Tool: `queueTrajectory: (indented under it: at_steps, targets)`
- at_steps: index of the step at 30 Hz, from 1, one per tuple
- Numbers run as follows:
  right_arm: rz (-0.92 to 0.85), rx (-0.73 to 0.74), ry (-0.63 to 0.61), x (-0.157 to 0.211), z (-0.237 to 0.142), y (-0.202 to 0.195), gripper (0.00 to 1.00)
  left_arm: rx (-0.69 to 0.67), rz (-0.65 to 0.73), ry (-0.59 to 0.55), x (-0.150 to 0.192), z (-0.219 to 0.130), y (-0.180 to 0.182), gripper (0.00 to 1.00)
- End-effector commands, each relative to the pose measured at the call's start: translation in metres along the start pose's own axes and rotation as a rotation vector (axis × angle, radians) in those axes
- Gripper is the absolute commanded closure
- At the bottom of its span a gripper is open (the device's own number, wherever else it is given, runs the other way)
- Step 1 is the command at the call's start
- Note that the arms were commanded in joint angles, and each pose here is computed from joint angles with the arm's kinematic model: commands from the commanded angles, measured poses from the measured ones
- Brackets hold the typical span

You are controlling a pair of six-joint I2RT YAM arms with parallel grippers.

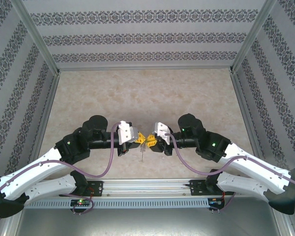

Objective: Put the keys on the keyring

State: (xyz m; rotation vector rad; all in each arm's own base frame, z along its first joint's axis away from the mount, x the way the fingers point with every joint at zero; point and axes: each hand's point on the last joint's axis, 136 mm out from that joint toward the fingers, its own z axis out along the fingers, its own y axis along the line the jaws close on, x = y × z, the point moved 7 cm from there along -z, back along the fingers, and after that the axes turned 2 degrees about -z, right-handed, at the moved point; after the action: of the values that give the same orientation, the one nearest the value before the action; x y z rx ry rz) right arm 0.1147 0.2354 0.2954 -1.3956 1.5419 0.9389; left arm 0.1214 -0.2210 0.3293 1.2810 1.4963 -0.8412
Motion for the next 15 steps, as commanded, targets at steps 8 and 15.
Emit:
queueTrajectory:
  at_steps: [8, 15]
  targets:
    - [-0.003, -0.039, -0.04, -0.0049, 0.0005, 0.0034, 0.92, -0.006, 0.005, -0.172, -0.0169, -0.0056, -0.0027, 1.0]
    - [-0.009, -0.032, -0.064, -0.0077, -0.0046, 0.0053, 0.92, -0.021, -0.015, -0.214, -0.0156, -0.0055, -0.0019, 1.0]
